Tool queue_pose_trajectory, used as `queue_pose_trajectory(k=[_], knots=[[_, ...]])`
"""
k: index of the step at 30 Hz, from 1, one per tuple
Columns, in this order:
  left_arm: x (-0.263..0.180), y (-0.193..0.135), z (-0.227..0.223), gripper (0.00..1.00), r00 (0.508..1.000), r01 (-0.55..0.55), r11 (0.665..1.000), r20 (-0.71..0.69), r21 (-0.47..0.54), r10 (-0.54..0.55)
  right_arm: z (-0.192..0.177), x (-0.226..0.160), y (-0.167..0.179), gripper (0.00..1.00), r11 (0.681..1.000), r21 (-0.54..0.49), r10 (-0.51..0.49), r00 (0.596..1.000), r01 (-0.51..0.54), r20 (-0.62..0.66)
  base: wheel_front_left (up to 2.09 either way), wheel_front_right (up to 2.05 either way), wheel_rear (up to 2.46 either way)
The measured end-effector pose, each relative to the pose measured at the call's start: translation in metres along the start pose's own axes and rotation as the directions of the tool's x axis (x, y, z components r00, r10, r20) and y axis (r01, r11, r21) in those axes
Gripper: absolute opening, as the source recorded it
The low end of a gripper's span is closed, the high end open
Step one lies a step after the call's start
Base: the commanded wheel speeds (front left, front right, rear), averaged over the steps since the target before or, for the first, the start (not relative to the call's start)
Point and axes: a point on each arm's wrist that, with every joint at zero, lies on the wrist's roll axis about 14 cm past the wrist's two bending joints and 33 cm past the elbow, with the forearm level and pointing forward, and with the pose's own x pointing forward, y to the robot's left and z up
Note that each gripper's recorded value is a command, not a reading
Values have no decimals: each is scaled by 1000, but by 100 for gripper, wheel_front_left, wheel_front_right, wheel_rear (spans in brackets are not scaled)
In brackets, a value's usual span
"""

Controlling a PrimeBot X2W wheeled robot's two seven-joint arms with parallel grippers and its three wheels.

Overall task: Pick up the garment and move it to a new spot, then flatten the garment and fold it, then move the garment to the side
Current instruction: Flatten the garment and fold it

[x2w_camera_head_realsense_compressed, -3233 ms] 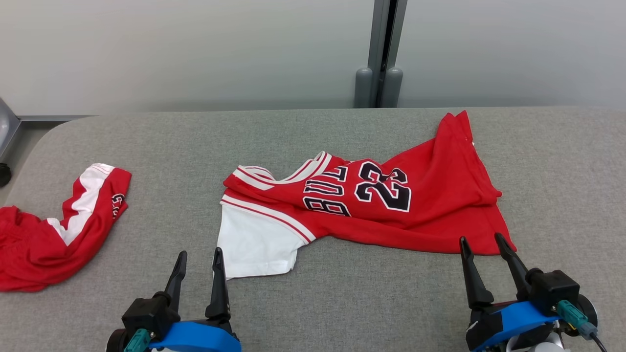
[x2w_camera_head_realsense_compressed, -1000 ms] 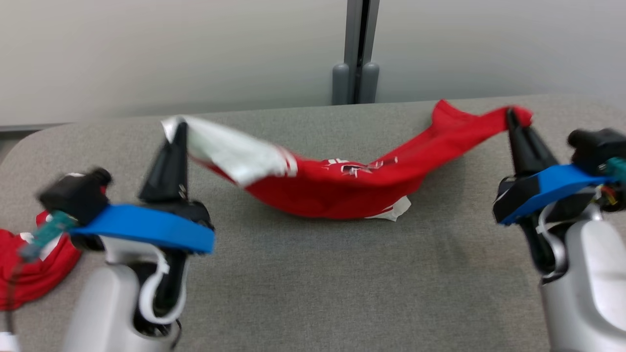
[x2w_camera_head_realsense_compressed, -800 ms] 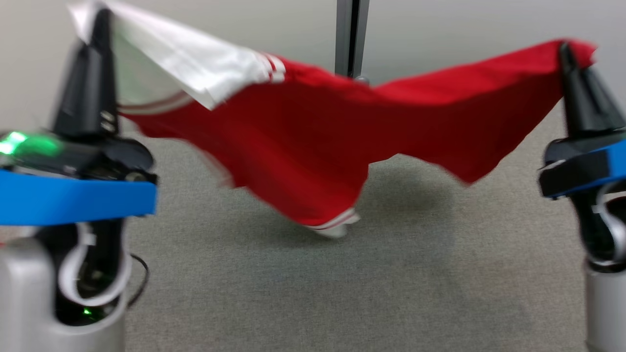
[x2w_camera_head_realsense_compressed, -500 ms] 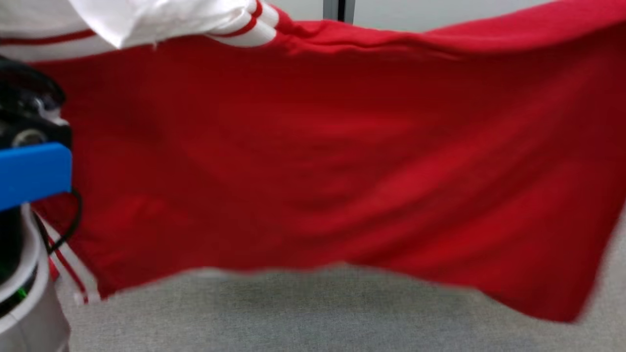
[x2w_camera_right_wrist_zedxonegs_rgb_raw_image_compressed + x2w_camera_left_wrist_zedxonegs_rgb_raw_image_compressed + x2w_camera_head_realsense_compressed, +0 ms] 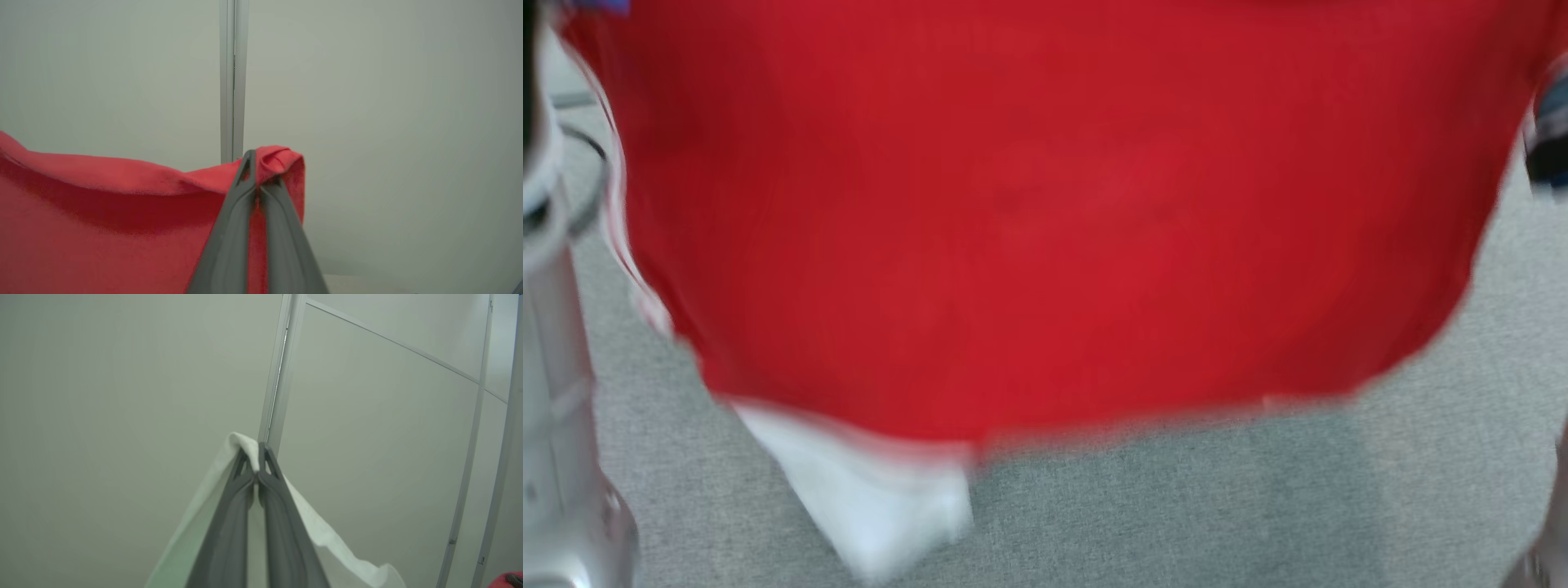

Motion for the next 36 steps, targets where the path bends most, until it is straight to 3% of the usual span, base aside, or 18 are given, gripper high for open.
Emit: queue_pose_trajectory(k=[8,14,20,25,29,36], knots=[[56,40,-26,0,998,-60,982,-3,180,61,-19,96,24,0,996,-88,25,999,-27,-24,0,0,0],[63,68,-96,0,989,-102,985,-96,138,116,-99,130,48,0,992,-106,54,982,-74,-180,0,0,0],[29,97,-183,0,960,-151,985,-223,86,167,-199,131,71,0,989,-73,96,941,-126,-326,0,0,0],[-15,112,-234,0,934,-206,978,-294,29,205,-265,110,90,0,986,-29,139,900,-165,-414,0,0,0],[-44,109,-254,0,928,-231,972,-307,-31,211,-284,91,94,0,987,29,157,893,-159,-422,0,0,0],[-91,96,-258,0,927,-281,950,-294,-137,232,-276,67,89,0,987,112,149,928,-117,-342,0,0,0]])
